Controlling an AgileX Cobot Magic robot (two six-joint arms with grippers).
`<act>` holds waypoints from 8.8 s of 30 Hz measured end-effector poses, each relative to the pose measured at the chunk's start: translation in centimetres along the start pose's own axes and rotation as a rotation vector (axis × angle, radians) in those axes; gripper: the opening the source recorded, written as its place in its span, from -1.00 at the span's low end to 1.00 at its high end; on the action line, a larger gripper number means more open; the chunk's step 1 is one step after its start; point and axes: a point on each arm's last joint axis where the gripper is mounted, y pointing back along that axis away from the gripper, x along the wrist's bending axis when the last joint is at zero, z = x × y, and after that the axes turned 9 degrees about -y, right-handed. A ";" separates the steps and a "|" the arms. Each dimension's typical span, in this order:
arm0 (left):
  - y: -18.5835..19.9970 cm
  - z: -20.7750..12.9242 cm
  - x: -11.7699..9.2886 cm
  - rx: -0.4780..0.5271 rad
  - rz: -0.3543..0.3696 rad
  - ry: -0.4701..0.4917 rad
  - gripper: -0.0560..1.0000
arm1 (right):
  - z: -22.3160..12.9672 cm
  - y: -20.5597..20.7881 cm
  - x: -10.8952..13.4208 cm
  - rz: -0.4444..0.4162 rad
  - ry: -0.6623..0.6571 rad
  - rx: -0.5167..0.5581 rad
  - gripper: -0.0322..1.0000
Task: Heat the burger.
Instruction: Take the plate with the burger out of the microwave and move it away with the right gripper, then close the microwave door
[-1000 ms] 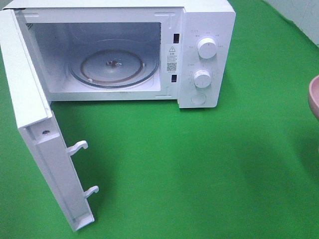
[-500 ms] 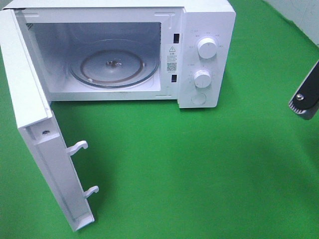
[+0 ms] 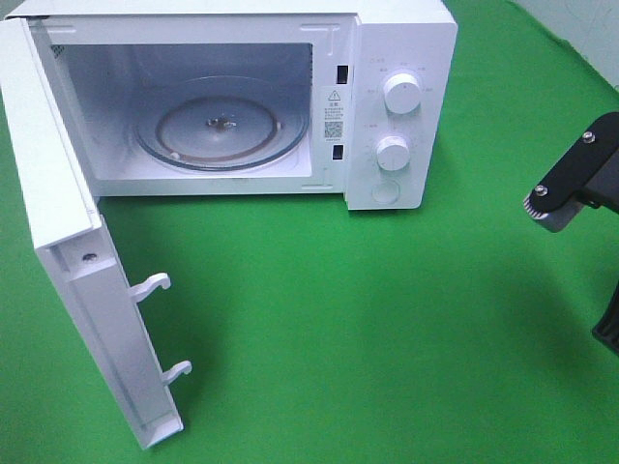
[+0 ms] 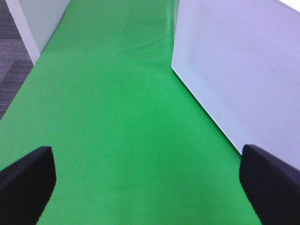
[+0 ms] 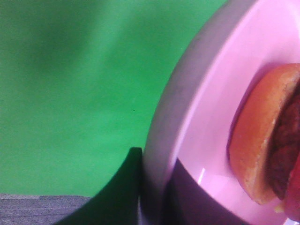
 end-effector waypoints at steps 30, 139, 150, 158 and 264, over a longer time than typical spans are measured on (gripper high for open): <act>0.0 0.0 0.0 0.000 0.000 0.000 0.98 | 2.4 -4.7 4.4 0.017 -0.091 0.104 -0.77; 0.0 0.0 0.0 0.000 0.000 0.000 0.98 | -9.0 6.6 -6.4 0.629 -0.384 -0.437 0.55; 0.0 0.0 0.0 0.000 0.000 0.000 0.98 | -14.5 4.9 -5.9 0.614 -0.543 -0.509 0.55; 0.0 0.0 0.0 0.000 0.000 0.000 0.98 | -17.4 4.7 -5.2 0.562 -0.702 -0.621 0.55; -17.8 3.5 0.0 -0.309 -0.002 -0.071 -0.89 | -19.7 5.3 -4.8 0.488 -0.817 -0.742 0.55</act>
